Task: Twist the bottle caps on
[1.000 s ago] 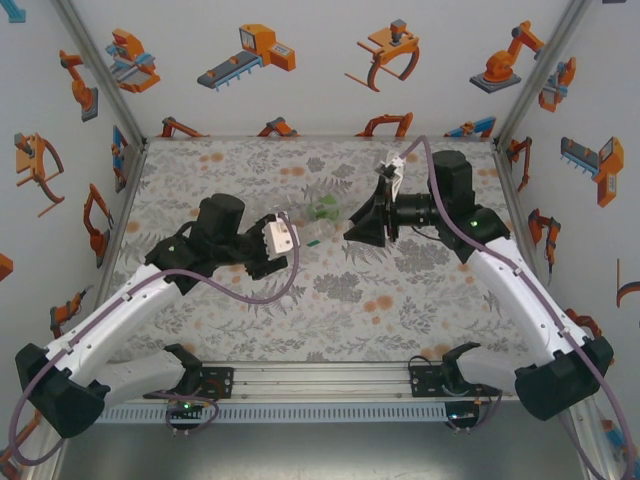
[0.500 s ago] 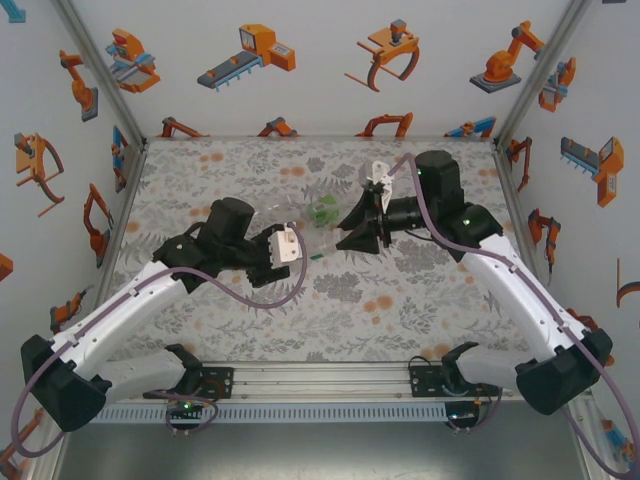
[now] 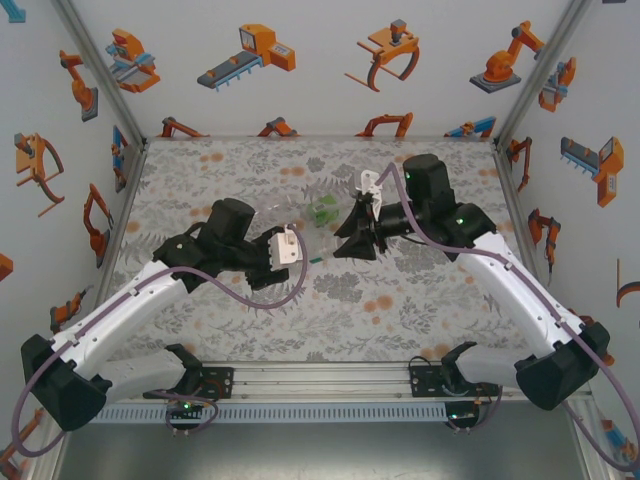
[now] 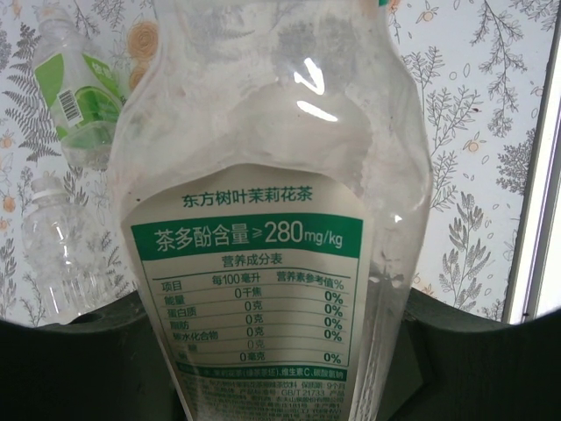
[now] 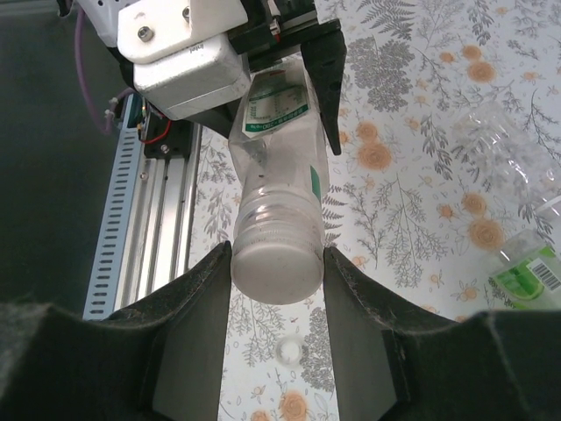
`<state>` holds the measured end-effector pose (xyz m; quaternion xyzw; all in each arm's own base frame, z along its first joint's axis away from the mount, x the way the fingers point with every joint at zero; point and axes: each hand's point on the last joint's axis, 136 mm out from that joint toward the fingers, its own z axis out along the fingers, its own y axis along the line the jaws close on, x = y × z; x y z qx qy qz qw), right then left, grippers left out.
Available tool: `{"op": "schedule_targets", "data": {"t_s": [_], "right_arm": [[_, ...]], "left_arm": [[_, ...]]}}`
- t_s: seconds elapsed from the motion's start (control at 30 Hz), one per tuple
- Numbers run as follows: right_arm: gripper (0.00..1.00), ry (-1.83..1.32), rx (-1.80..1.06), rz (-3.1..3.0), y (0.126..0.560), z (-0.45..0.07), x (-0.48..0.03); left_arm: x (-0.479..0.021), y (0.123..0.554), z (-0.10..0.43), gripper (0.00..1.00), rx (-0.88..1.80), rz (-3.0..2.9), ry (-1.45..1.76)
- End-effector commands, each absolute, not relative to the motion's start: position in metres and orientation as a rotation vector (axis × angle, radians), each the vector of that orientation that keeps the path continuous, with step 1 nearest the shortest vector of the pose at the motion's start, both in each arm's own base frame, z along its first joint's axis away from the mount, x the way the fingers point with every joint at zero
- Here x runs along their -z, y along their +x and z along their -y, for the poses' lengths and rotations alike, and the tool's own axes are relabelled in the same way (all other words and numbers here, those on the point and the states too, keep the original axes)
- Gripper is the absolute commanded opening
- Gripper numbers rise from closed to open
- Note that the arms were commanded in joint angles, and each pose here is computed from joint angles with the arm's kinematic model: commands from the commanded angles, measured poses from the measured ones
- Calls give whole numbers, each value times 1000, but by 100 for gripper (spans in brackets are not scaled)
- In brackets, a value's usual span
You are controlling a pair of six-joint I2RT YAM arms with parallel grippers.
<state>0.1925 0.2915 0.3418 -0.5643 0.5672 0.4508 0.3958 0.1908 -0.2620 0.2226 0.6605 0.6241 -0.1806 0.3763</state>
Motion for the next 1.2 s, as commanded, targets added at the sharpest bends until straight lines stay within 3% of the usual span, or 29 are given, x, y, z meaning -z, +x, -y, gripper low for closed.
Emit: {"op": "schedule_targets", "data": {"t_s": [0.0,0.57,1.17], "right_arm": [[16,-1460,-1135,-1369,190,-297,-353],[13,-1494,-1154,-1354,181,-300,-348],[1,-1556,-1159,-1421,170,-302,-335]], "left_arm": [[-243,187,271,0,498,-1509,1698],[-247,182,275,0,550,-1492,1707],[-248,177,278,0,597,-1493,1720]]}}
